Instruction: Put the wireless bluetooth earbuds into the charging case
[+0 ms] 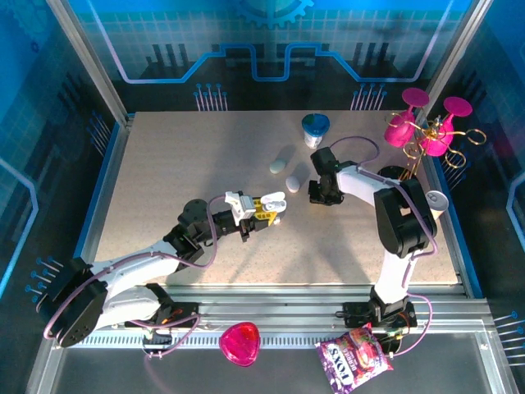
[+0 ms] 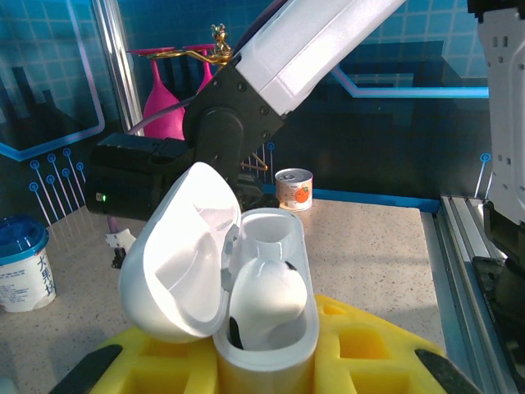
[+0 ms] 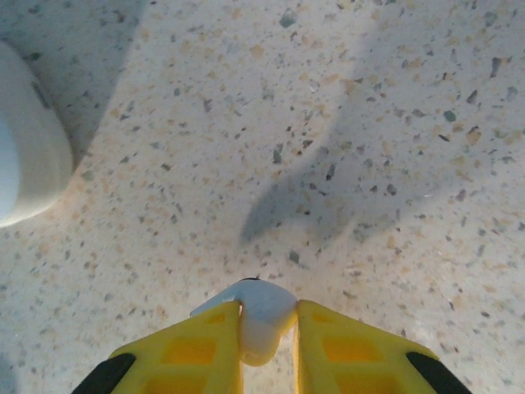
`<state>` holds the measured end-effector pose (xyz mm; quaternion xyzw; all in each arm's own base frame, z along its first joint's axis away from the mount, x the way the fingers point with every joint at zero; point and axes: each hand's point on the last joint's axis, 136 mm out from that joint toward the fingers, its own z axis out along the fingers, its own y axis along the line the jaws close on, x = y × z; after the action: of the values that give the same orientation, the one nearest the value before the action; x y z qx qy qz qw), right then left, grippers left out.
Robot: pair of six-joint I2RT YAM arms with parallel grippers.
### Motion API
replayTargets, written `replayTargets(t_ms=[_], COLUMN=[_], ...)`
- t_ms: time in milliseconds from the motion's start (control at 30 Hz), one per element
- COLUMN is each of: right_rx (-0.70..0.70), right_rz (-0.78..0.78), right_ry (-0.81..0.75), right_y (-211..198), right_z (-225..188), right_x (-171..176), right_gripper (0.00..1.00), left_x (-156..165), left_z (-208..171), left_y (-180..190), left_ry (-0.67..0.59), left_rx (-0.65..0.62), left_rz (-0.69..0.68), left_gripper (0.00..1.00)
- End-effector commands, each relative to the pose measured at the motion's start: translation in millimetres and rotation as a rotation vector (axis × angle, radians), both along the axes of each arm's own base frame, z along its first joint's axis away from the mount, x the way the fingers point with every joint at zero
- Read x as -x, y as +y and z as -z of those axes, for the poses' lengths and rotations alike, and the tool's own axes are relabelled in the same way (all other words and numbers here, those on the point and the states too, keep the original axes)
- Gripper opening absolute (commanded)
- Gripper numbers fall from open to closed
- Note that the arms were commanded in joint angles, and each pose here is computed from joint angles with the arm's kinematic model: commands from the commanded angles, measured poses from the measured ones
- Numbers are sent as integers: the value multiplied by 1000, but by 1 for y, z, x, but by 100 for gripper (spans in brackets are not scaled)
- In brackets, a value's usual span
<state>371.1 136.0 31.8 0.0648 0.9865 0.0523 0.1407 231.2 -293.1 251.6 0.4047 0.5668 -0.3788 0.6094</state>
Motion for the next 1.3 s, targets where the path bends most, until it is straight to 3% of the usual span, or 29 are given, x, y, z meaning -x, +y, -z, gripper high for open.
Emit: replayTargets(t_ms=[0,433,700,867,1100,1267], right_rx=[42,60,64,-16,-201,-243], right_rz=[-49,-139,-152,-197,-208,-150], right_ry=[0,81,87,59,29,52], right_y=[2,31,29,43,50,46], right_z=[-14,0,2,-6,-10,-4], right_x=[21,104,110,110,108,100], right_gripper=[19,19,22,39,52,51], left_x=[4,6,1,1,1,1], left_z=[-8,-6,5,5,7,7], left_y=[-1,5,7,9,9,8], left_ry=[-31,-34,11,11,16,21], left_rx=[14,-10,-16,-26,-29,-26], left_rz=[21,-5,-34,-44,-41,-36], left_gripper=[17,17,17,17,17,17])
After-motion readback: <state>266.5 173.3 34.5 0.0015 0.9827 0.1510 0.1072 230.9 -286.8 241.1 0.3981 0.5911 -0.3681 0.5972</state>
